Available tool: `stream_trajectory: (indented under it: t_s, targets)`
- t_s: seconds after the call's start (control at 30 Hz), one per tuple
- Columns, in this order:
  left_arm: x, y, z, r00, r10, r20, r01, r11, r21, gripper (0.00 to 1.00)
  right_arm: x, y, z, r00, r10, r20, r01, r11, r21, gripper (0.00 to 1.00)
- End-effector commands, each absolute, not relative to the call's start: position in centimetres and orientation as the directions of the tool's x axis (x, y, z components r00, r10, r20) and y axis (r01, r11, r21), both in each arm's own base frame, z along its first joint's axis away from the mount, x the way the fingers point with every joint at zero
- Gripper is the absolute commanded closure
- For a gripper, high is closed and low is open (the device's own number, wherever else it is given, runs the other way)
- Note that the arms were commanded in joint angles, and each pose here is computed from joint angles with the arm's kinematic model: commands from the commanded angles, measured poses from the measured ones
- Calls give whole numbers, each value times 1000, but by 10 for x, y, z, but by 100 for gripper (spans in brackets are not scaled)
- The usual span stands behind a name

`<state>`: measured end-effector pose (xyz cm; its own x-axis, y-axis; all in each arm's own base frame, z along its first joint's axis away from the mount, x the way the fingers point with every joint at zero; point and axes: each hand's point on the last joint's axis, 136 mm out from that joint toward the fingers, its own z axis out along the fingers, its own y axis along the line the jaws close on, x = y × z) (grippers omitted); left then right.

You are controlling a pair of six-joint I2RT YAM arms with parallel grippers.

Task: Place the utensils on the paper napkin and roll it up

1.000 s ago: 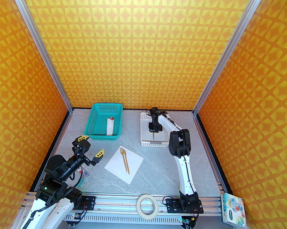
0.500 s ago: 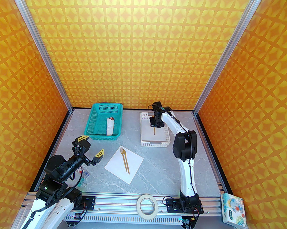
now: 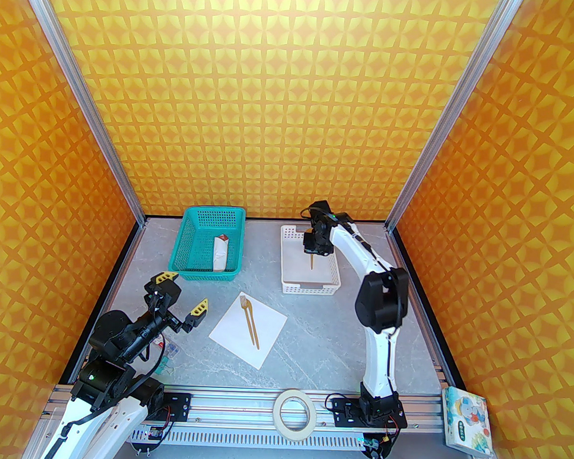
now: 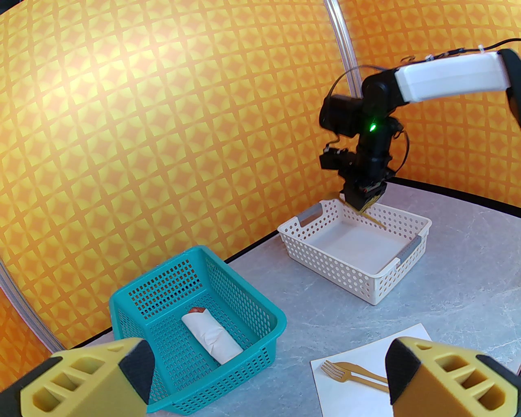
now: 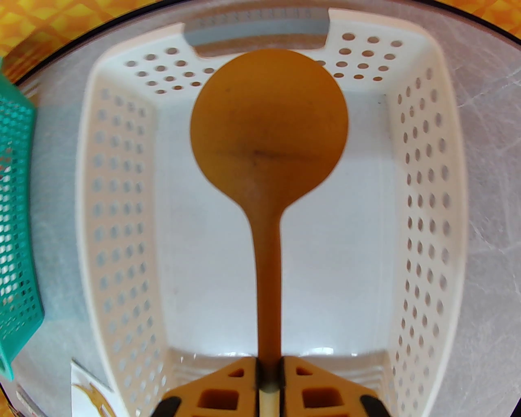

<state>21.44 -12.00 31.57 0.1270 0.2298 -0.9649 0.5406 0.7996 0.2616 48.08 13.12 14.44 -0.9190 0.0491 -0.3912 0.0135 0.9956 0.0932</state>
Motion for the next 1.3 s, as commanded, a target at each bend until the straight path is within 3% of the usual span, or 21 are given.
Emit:
stream_trajectory:
  t_s: [0.0, 0.37, 0.77, 1.27]
  targets:
    - [211, -120, 316, 131, 237, -963, 547, 792, 270, 1, 460, 145, 172, -896, 50, -441, -6, 992, 125, 86]
    - [211, -120, 319, 139, 233, -962, 545, 793, 271, 1, 377, 204, 182, -890, 29, -455, -70, 977, 200, 86]
    - [211, -120, 319, 141, 232, -962, 544, 794, 271, 1, 293, 286, 129, -933, -17, -360, -125, 952, 279, 86]
    - [209, -119, 319, 145, 231, -962, 543, 794, 273, 1, 250, 360, 73, -952, -168, -258, -234, 939, 254, 86]
